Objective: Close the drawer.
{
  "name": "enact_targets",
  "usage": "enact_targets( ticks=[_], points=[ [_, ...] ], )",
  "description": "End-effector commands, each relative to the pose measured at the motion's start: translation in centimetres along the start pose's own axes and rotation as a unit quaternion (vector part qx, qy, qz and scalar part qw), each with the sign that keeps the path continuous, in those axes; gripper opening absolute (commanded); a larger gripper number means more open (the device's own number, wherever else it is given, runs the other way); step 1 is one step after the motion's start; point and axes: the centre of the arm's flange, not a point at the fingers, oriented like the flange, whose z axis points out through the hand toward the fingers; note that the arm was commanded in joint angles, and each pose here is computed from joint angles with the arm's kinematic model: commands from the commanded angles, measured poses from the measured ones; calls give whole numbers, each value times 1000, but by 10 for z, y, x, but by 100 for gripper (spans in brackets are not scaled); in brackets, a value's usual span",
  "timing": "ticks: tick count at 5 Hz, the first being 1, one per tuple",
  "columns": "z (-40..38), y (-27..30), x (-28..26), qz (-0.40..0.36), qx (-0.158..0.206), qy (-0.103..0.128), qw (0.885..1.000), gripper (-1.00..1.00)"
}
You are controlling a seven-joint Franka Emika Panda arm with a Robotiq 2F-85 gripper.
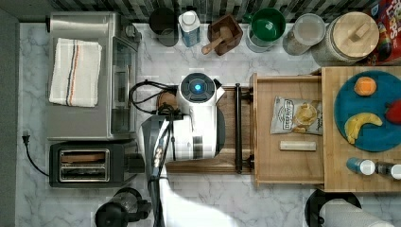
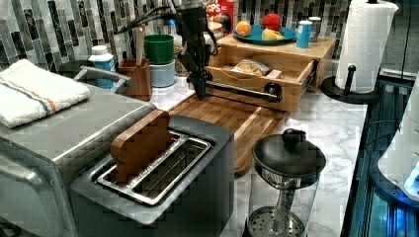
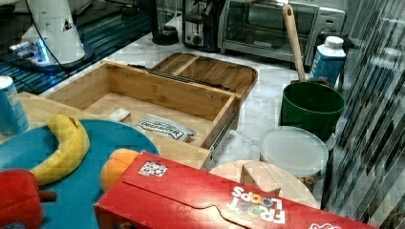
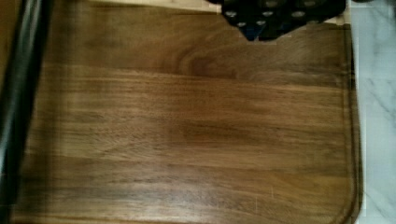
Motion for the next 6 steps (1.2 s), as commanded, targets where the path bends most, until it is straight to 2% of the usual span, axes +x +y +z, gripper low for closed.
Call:
enact_targets(
  ticks=[1,2,3,4,5,6],
  points=[
    [-4,75,3,-23,-29,18,999,-100],
    [-11,103,0,-42,-41,24,998,-100],
    [-5,129,1,-50,-50,42,997,-100],
    [-5,159,1,-52,-55,50,996,-100],
    [-13,188,-2,-47,-58,41,996,-100],
    [-17,224,-8,-41,-61,43,996,-100]
  ],
)
